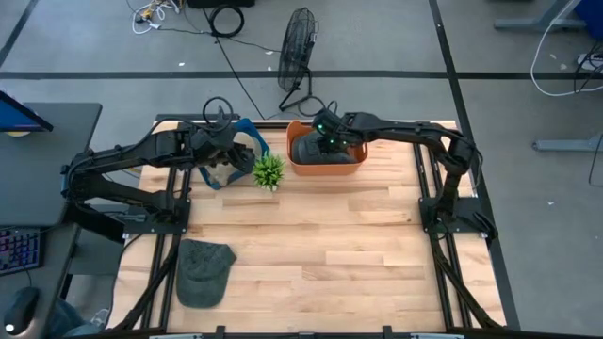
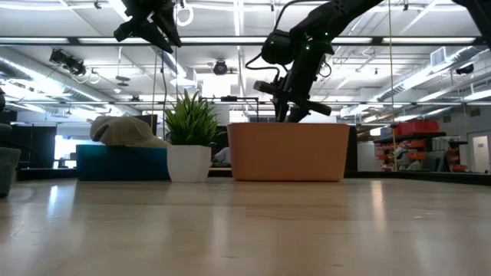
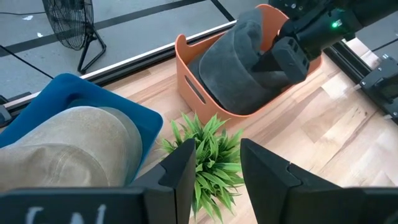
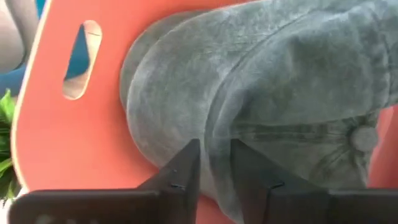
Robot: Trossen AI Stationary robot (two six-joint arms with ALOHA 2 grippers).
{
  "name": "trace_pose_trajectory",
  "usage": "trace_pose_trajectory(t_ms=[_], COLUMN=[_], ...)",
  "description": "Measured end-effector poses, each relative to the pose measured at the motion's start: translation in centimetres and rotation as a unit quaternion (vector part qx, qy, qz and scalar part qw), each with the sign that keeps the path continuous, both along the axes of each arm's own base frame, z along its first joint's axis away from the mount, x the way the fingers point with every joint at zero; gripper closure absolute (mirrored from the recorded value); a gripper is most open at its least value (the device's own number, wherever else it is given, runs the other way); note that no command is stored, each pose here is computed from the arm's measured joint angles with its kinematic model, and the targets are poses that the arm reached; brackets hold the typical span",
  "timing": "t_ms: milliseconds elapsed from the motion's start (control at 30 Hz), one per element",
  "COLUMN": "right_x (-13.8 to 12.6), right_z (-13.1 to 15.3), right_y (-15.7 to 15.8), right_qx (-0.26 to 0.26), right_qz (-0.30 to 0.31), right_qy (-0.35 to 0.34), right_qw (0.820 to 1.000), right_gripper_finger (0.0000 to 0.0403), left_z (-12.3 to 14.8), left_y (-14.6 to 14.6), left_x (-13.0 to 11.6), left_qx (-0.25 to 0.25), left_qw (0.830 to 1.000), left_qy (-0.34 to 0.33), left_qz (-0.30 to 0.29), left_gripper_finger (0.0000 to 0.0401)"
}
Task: Pick & Place hat
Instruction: Put the top black cap into the orange bin, then put the black cap into the orange bin
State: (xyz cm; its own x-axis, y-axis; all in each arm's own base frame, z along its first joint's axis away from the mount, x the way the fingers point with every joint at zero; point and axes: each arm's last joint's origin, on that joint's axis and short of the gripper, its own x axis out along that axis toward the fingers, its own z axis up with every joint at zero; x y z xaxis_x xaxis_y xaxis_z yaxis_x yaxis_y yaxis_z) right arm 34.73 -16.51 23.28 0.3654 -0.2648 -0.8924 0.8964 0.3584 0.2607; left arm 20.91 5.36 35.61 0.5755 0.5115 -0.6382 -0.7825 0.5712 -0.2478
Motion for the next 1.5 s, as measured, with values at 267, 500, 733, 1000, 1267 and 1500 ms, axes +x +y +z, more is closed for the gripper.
trace_pose_trajectory(t_ms=[267, 500, 733, 1000, 1267, 1500], right_x=[-1.0, -2.5, -3.3, -3.2, -3.2, -3.0], right_z=[3.3, 6.9, 8.5, 8.6, 8.5, 8.5], right_y=[0.5, 1.7, 3.0, 3.4, 3.4, 3.9], right_qx=[-0.041, -0.092, -0.109, -0.110, -0.112, -0.111], right_qz=[0.038, 0.098, 0.126, 0.132, 0.139, 0.145], right_qy=[-0.036, -0.062, -0.072, -0.072, -0.069, -0.069], right_qw=[0.998, 0.989, 0.983, 0.983, 0.982, 0.981], right_gripper_finger=[0.0271, 0.0270, 0.0270, 0.0272, 0.0275, 0.0275], left_z=[0.0, -0.2, -0.7, -2.9, -5.8, -8.8], left_y=[-0.1, -2.0, -6.8, -12.2, -16.6, -19.3], left_x=[0.1, 0.5, 0.1, -1.9, -2.3, -0.9], left_qx=[-0.018, -0.091, -0.201, -0.299, -0.273, -0.308], left_qw=[1.000, 0.981, 0.946, 0.921, 0.885, 0.849], left_qy=[-0.004, -0.006, 0.020, 0.145, 0.280, 0.361], left_qz=[-0.018, -0.169, -0.252, -0.202, -0.253, -0.234], left_gripper_finger=[0.0270, 0.0271, 0.0271, 0.0270, 0.0228, 0.0161])
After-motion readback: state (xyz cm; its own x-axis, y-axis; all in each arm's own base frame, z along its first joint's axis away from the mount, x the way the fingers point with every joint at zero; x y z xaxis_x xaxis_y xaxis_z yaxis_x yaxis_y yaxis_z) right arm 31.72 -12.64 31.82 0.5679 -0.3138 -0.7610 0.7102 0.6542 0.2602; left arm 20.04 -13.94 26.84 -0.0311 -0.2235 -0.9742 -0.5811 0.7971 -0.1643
